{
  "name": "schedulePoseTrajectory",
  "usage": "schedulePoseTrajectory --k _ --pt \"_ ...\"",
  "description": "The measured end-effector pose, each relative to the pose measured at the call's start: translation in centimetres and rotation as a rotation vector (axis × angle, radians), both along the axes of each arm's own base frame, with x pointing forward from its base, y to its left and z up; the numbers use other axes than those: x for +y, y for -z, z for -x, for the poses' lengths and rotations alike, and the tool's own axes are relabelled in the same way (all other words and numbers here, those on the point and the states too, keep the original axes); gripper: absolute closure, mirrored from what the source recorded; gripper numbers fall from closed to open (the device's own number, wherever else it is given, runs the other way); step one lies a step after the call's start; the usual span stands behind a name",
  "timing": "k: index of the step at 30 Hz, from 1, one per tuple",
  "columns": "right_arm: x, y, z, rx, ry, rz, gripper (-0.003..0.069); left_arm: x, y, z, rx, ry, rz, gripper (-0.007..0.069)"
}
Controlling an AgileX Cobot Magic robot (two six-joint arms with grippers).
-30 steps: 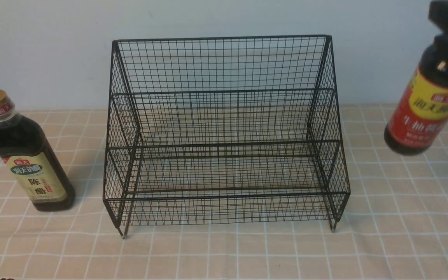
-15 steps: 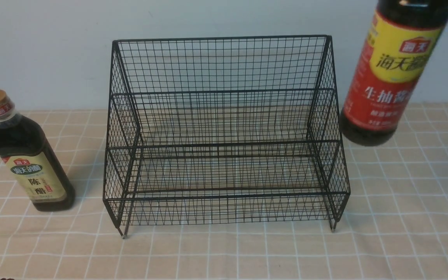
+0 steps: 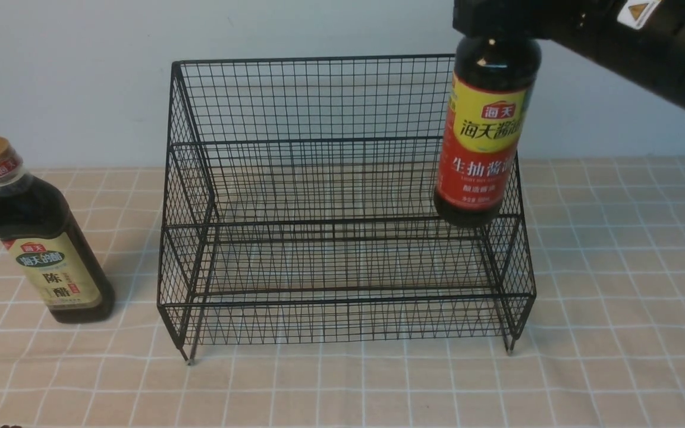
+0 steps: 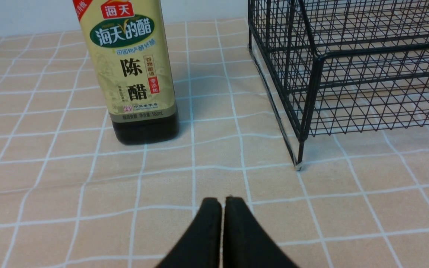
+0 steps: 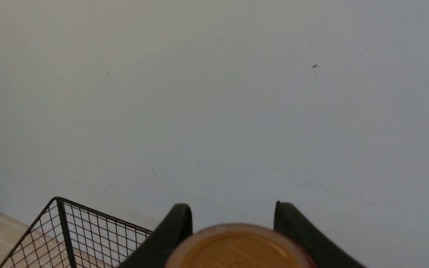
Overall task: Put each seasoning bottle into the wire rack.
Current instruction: Use the right arm to put the condiment bottle back on the shelf
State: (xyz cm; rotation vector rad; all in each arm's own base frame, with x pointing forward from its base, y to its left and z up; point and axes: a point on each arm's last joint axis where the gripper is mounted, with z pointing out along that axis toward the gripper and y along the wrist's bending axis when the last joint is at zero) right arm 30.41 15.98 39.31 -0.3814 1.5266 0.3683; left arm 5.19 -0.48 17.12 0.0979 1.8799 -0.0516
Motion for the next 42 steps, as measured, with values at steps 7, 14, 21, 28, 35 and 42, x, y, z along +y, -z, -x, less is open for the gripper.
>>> schedulePoseTrajectory --k 7,14,21,28,35,42 --pt "0.5 0.5 -1.0 -0.055 0.004 -0.025 0.0391 0.0 0.0 0.0 0.0 0.0 0.0 0.0632" --pt "0.5 -0.3 -1.2 -0.167 0.01 -0.087 0.0391 0.0 0.0 0.0 0.0 0.0 0.0 0.0632" --pt "1.0 1.5 -2.1 -0.091 0.007 -0.056 0.0391 0.0 0.0 0.0 0.0 0.0 0.0 0.0632" --pt "1.4 3.5 -2.7 0.038 0.003 0.008 0.0391 0.0 0.0 0.0 0.0 0.0 0.0 0.0632" --pt "1.4 5.1 -2.5 0.193 -0.003 0.089 0.0391 0.0 0.0 0.0 0.0 0.0 0.0 0.0632" --pt "1.5 6.9 -2.7 0.309 -0.007 0.152 0.0391 0.0 0.0 0.0 0.0 0.0 0.0 0.0632"
